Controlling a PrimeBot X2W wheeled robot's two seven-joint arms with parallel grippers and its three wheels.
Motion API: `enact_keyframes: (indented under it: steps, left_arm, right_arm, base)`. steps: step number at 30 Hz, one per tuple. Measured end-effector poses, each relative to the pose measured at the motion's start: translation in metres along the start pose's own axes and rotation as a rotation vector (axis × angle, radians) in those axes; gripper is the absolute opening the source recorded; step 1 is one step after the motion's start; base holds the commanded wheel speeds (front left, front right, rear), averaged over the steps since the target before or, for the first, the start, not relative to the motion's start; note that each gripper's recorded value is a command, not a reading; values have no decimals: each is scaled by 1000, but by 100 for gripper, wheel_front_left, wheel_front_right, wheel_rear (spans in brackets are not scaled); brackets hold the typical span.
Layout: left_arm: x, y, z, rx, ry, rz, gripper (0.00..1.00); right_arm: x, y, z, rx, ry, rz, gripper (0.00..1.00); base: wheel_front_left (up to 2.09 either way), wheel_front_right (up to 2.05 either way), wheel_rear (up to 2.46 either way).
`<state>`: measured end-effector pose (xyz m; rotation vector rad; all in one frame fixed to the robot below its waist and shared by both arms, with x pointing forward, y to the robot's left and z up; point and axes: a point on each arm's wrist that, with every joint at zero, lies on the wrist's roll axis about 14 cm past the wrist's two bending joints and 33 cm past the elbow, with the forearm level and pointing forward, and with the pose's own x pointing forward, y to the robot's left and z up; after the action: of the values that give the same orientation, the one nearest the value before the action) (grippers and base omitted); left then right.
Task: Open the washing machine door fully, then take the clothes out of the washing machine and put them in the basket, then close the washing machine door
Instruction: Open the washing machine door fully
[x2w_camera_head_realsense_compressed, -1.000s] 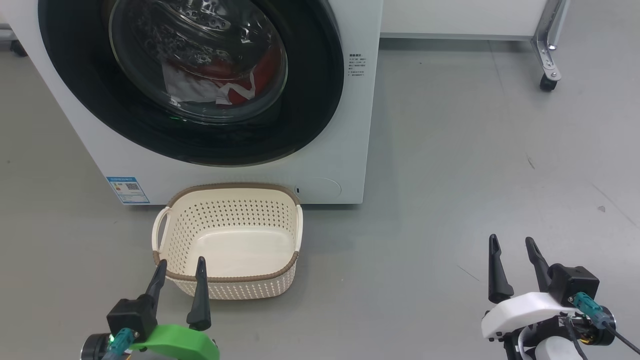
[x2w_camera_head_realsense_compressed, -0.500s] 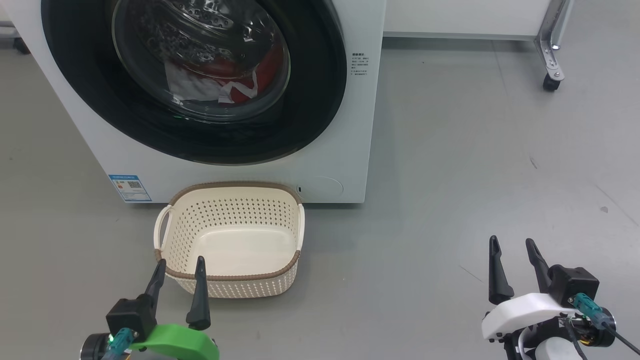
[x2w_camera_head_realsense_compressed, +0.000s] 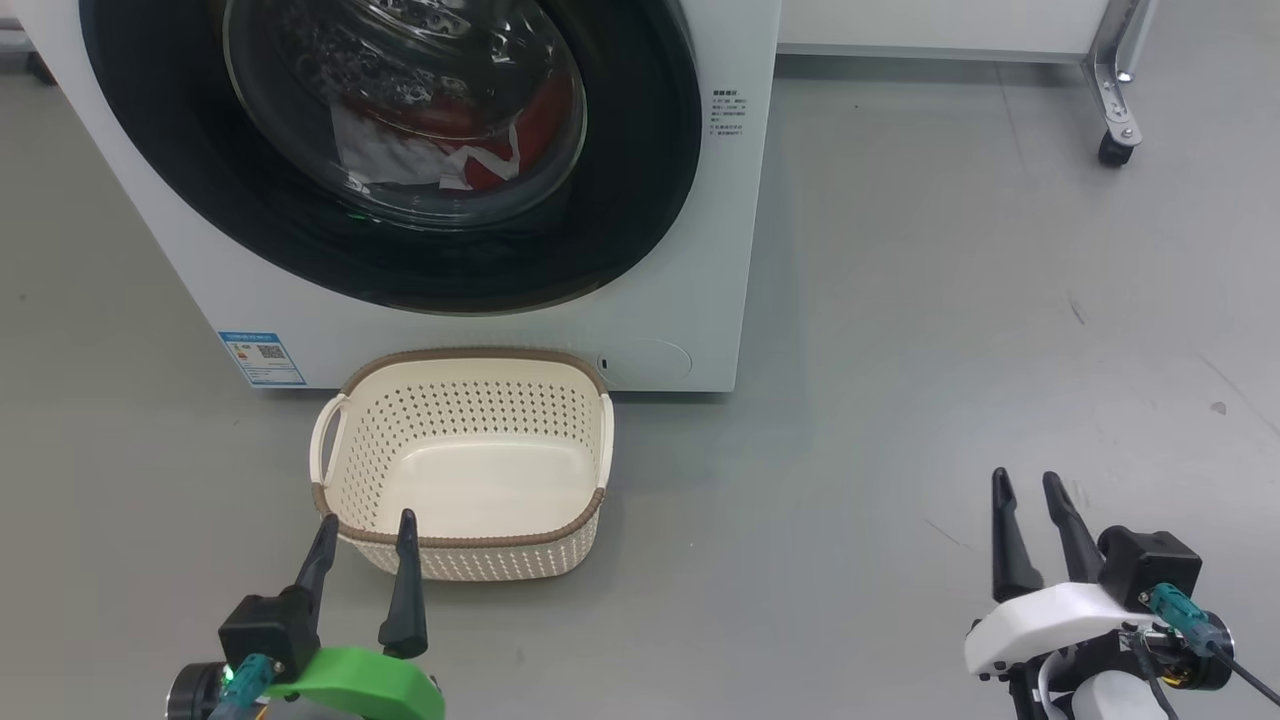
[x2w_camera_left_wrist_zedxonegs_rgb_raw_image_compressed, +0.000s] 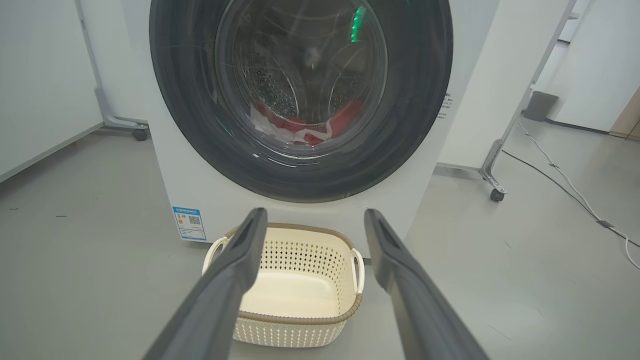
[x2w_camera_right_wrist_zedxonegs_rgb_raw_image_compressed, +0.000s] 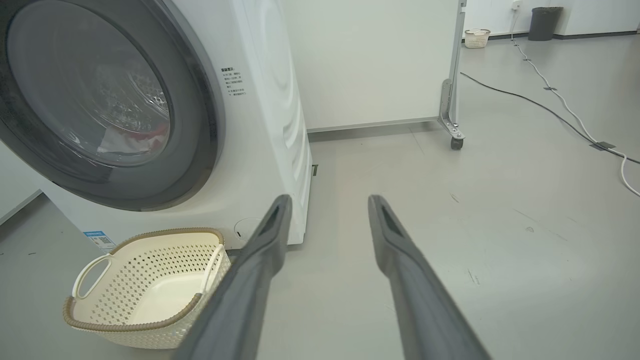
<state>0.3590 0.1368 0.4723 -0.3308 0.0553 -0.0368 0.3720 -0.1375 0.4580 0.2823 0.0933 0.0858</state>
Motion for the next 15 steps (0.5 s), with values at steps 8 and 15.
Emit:
enact_keyframes:
  steps: [8,15]
  left_arm:
    - [3,0,-4,-2,13,1,100]
    - [13,4,-4,-5,12,12,100]
  right_arm:
    - [12,-2,3,35,-11,-4,0]
    - [42,-3,26,238,-74,-3,0]
  base:
    - [0,0,0]
    - [0,0,0]
